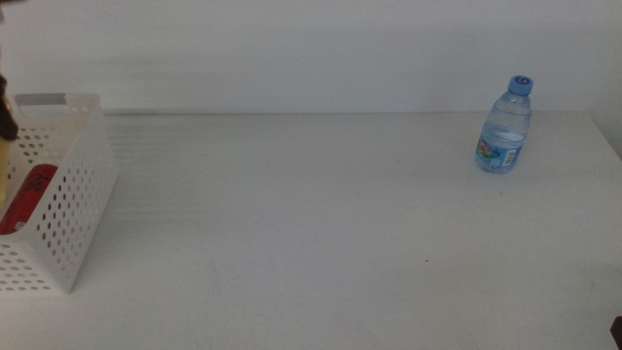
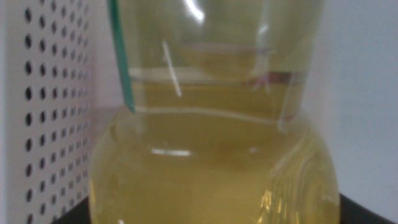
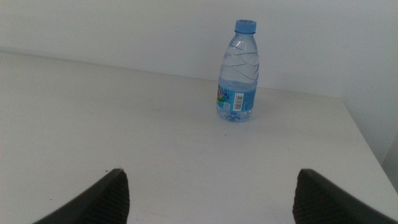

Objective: Use arms to grab the bottles and put them into the dustbin to the left of the table.

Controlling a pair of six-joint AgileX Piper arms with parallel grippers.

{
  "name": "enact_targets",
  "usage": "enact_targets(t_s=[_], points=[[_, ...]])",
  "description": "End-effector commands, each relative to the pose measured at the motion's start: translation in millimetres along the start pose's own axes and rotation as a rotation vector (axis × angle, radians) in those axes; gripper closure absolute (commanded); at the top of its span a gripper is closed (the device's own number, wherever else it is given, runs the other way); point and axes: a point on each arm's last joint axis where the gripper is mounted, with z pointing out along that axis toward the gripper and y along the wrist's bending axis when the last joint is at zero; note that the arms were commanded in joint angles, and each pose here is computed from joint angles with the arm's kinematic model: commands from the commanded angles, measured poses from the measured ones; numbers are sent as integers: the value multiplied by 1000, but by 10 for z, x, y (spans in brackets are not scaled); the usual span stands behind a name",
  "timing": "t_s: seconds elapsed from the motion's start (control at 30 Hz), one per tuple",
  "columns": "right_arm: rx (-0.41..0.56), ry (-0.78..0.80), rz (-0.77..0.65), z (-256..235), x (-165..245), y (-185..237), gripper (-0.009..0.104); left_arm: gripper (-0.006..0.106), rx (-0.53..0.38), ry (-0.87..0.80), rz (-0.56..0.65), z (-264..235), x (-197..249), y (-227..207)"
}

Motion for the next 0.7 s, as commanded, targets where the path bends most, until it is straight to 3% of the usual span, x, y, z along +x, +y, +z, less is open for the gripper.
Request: enact_targets(t_s=[0.0,0.67], points=[[12,-109,-15,-29,-104,-9,18,106,-8,-32,16,-228,-17,-48],[12,-109,-15,-29,-104,-9,18,105,-27,160,-6,541,-49,166]])
